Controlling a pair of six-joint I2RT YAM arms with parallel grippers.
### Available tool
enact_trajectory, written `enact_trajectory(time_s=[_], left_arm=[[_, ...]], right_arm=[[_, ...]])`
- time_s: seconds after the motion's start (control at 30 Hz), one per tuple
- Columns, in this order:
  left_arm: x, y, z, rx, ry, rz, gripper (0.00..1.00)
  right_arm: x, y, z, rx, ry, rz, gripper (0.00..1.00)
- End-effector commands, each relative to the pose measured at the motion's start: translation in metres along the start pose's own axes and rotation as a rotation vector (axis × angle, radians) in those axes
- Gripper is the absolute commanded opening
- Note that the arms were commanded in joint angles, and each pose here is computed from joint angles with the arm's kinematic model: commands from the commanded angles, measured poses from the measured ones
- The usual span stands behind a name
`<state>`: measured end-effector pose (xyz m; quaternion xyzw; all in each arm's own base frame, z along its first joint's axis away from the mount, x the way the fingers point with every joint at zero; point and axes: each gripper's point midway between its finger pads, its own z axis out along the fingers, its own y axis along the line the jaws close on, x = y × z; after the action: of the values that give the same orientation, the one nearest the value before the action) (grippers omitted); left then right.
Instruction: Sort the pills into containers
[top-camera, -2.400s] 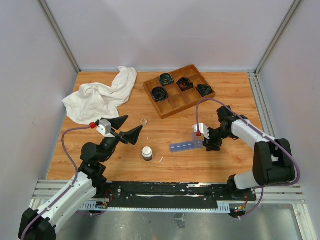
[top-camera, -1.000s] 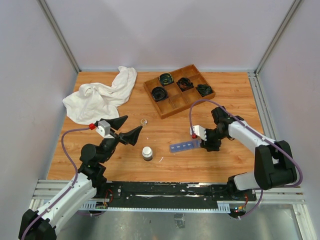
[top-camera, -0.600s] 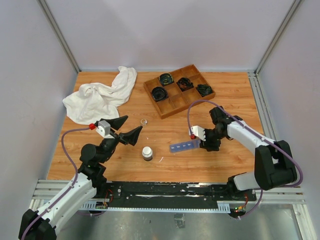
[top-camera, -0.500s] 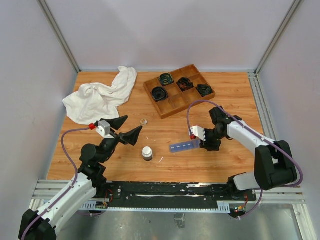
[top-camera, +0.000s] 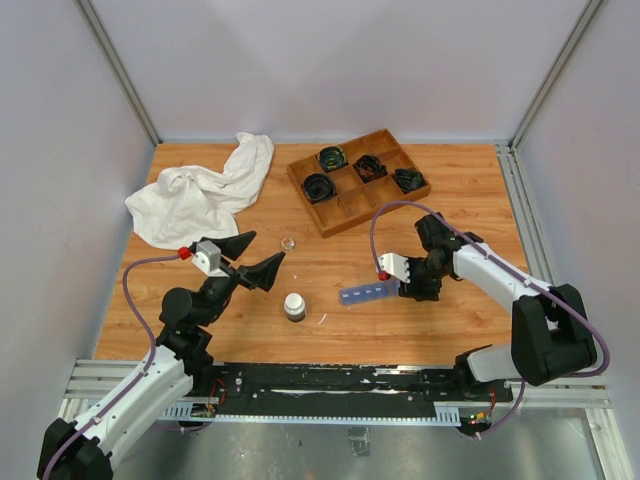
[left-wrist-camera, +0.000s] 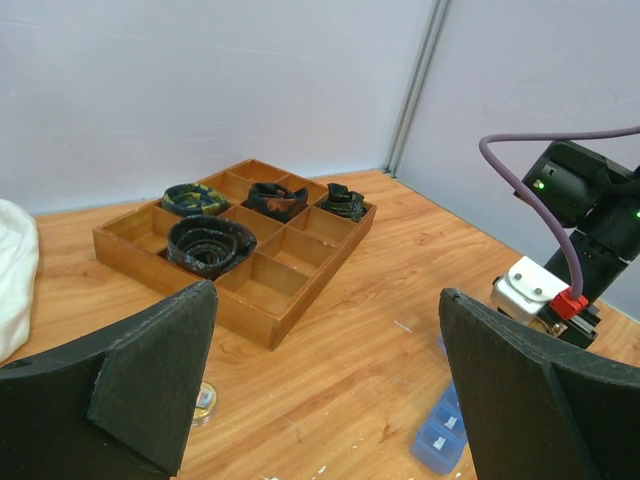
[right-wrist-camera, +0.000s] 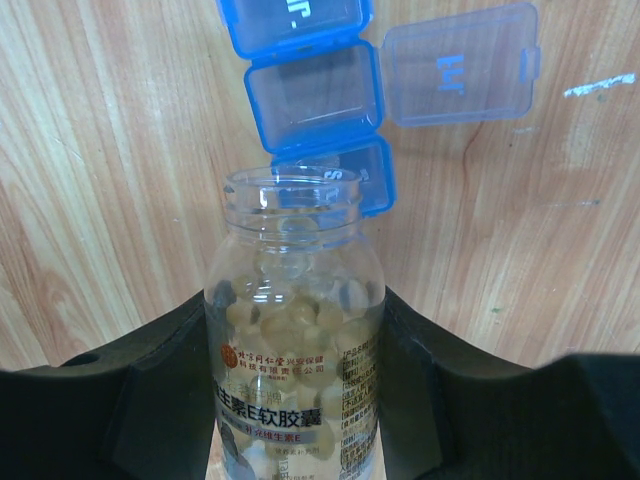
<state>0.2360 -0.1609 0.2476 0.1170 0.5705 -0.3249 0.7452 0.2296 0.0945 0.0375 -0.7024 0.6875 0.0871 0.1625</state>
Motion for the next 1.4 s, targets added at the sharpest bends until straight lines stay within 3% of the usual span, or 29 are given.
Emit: enact_trajectory(time_s=[0.0, 0.1, 1.03, 1.1, 1.37], left_arm=[[-0.008, -0.001, 0.0, 0.012, -0.036, 0.022, 0.99], [-0.008, -0.001, 0.0, 0.012, -0.038, 0.022, 0.99], [-0.009, -0.002, -0.002, 0.015, -0.046, 0.024, 0.99], [-0.009, -0.002, -0.002, 0.015, -0.046, 0.023, 0.99], [-0.009, -0.002, -0.002, 0.016, -0.047, 0.023, 0.99]], right_arm=[[-0.009, 0.002, -0.004, -0.017, 0.001, -0.017, 0.04], [-0.002, -0.009, -0.004, 0.044, 0.041, -0.007, 0.03], [-0.012, -0.013, -0.004, 0.071, 0.024, -0.015, 0.02], [-0.015, -0.001, -0.002, 0.005, 0.007, -0.02, 0.03], [-0.011, -0.014, -0.003, 0.076, 0.03, -0.009, 0.03]])
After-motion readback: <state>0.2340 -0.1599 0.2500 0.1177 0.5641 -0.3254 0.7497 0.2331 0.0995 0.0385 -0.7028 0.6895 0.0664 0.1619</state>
